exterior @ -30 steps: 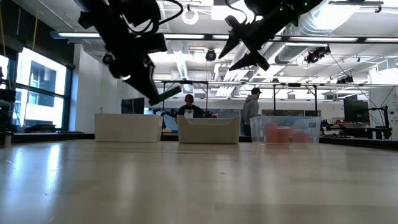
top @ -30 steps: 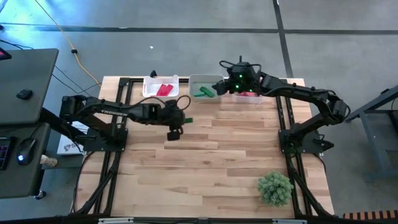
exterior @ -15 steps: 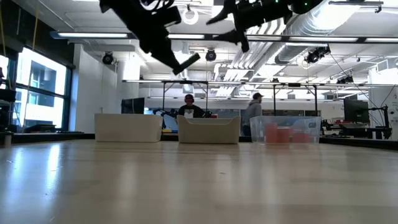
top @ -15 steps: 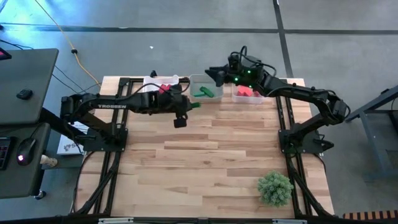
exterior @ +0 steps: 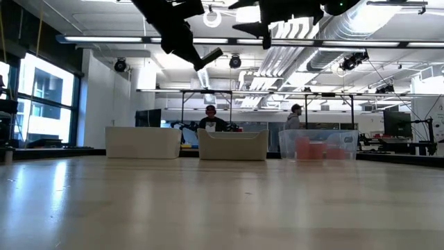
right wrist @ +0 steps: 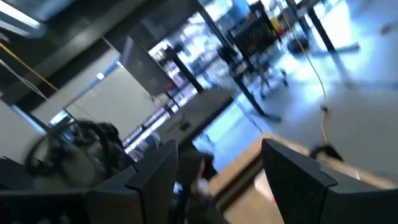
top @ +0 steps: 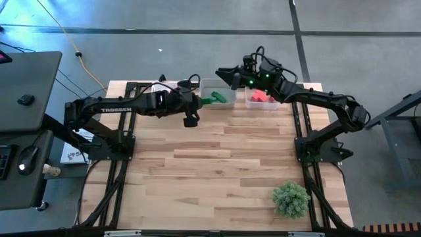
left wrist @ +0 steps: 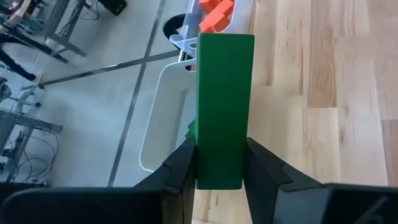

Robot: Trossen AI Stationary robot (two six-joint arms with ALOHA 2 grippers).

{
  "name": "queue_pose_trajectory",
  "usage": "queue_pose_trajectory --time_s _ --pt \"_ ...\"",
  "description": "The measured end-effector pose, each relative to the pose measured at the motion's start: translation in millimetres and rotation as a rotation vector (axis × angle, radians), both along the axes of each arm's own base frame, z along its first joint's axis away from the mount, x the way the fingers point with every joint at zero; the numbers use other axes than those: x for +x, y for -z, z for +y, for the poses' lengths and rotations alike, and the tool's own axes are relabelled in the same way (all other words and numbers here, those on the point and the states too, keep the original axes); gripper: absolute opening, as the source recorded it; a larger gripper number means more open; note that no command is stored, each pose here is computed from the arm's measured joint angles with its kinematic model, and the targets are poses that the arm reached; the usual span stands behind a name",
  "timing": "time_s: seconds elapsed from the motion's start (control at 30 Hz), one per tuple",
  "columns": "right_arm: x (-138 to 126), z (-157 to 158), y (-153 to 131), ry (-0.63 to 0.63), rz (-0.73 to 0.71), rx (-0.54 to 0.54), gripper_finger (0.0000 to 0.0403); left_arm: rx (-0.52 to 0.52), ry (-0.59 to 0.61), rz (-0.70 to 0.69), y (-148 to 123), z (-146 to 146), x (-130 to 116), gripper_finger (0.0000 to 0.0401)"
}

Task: Sort & place blocks by color
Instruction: Put the green block into the grey bin

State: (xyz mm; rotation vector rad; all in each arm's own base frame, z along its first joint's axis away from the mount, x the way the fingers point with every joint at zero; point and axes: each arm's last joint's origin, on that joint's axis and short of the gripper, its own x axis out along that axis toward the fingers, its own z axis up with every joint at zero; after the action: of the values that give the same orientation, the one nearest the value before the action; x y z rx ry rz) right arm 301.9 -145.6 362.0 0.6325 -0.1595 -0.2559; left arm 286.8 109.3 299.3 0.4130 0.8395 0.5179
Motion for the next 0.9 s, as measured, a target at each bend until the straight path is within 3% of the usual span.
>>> queue_pose_trajectory --time_s 0.3,0.9 --pt "6 15 22 -0.031 0.194 0.144 0.0222 -0.022 0.003 0.029 2 -1 -2 0.0078" --pt "27 53 48 -0.039 0.323 0.329 0.0222 -0.073 0.039 0.020 4 -23 3 0.0078"
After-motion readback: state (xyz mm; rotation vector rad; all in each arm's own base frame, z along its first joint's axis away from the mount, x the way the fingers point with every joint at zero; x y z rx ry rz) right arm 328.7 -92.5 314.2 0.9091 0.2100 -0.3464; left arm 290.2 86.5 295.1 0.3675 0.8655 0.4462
